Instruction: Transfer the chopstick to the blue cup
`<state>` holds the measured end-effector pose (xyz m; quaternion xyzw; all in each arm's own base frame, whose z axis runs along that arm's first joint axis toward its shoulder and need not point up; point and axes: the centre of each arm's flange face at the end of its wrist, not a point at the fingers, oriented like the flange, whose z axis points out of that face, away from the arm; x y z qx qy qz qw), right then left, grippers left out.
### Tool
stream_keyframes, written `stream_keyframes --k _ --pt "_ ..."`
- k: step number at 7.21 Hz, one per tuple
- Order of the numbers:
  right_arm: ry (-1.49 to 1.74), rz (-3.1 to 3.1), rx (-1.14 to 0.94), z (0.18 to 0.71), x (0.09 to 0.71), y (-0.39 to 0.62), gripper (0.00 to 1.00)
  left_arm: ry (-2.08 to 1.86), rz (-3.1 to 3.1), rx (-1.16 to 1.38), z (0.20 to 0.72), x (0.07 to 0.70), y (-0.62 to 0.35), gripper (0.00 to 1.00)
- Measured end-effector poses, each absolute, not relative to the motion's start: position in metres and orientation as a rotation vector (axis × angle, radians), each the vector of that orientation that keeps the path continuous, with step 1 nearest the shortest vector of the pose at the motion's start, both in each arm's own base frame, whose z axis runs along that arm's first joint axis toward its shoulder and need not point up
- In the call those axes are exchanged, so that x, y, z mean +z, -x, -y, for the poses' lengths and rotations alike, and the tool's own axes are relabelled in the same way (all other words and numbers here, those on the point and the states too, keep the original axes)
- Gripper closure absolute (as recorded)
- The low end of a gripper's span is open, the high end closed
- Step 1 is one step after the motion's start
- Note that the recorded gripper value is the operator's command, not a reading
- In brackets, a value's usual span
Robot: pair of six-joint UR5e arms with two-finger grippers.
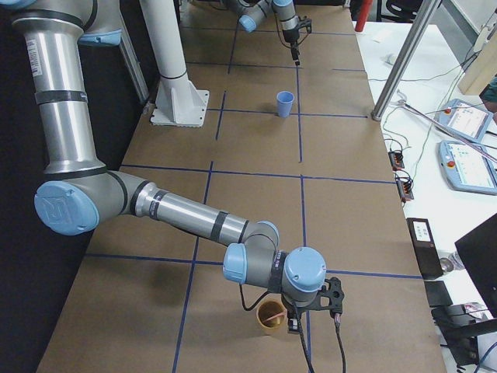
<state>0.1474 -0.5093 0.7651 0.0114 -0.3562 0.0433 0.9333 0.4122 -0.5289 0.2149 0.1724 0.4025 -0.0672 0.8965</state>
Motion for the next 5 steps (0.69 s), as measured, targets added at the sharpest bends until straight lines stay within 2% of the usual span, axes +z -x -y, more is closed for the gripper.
stream_keyframes --k 1,2,5 --pt "-0.018 0.731 0.091 0.5041 0.7689 -0.1466 0.89 -0.357 -0.835 -0.141 0.5289 0.2148 -0.4122 0.00" --pt "-0.019 0.731 0.091 0.5022 0.7694 -0.1463 0.97 -0.357 -0.835 -0.143 0.5288 0.2145 -0.4121 0.00" --pt "-0.039 0.731 0.084 0.5101 0.7595 -0.1477 1.00 -0.350 -0.838 -0.160 0.5289 0.2146 -0.4120 0.00"
